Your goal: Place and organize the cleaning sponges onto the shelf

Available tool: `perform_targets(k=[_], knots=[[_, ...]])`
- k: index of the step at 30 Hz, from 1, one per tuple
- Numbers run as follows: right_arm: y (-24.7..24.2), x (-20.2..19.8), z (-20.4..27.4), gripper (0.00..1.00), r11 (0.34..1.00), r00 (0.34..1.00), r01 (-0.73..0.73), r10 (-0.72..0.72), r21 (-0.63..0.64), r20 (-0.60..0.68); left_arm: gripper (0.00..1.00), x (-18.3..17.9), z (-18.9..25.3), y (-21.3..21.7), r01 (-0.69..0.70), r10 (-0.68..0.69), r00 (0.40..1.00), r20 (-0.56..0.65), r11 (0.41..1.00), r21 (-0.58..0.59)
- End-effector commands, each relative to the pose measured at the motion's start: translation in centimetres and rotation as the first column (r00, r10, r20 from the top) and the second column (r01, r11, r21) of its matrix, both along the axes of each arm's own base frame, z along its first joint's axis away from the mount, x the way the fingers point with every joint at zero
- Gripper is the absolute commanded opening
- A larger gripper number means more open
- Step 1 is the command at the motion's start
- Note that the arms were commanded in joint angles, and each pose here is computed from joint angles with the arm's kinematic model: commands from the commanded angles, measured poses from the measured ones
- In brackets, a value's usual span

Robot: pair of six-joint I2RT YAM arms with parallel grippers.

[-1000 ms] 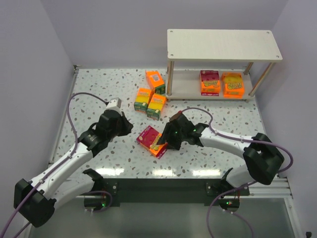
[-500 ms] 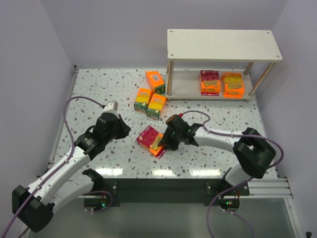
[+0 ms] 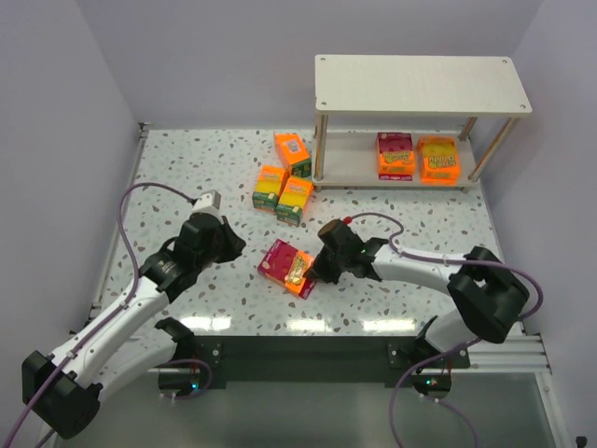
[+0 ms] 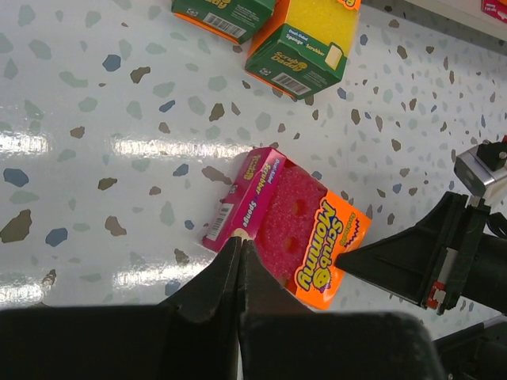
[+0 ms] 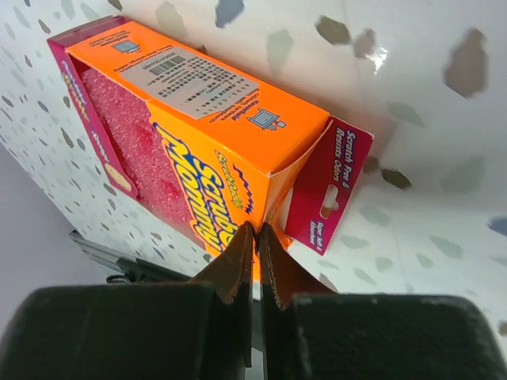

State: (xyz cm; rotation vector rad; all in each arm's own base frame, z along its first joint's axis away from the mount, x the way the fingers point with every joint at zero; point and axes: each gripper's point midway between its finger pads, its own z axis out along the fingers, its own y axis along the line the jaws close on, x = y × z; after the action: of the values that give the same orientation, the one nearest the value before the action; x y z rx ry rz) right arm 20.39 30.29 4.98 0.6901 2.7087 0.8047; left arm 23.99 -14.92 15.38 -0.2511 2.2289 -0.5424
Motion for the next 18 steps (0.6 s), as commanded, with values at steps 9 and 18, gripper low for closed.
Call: perform_targets(k=[9, 18], knots=[[-10.4, -1.2, 7.5, 0.00, 0.980, 0.972, 0.198, -0.199, 0.027, 0.125, 0.00, -0.1, 2.3, 0.2, -0.015, 0.017, 0.999, 0.036, 0.999, -0.043], [-15.6, 5.7, 13.2, 0.00, 0.920, 0.891, 0.387, -0.392, 0.067, 0.230, 0.00, 0.4, 2.6, -0.8, 0.022, -0.020, 0.999, 0.028, 0.999, -0.047]])
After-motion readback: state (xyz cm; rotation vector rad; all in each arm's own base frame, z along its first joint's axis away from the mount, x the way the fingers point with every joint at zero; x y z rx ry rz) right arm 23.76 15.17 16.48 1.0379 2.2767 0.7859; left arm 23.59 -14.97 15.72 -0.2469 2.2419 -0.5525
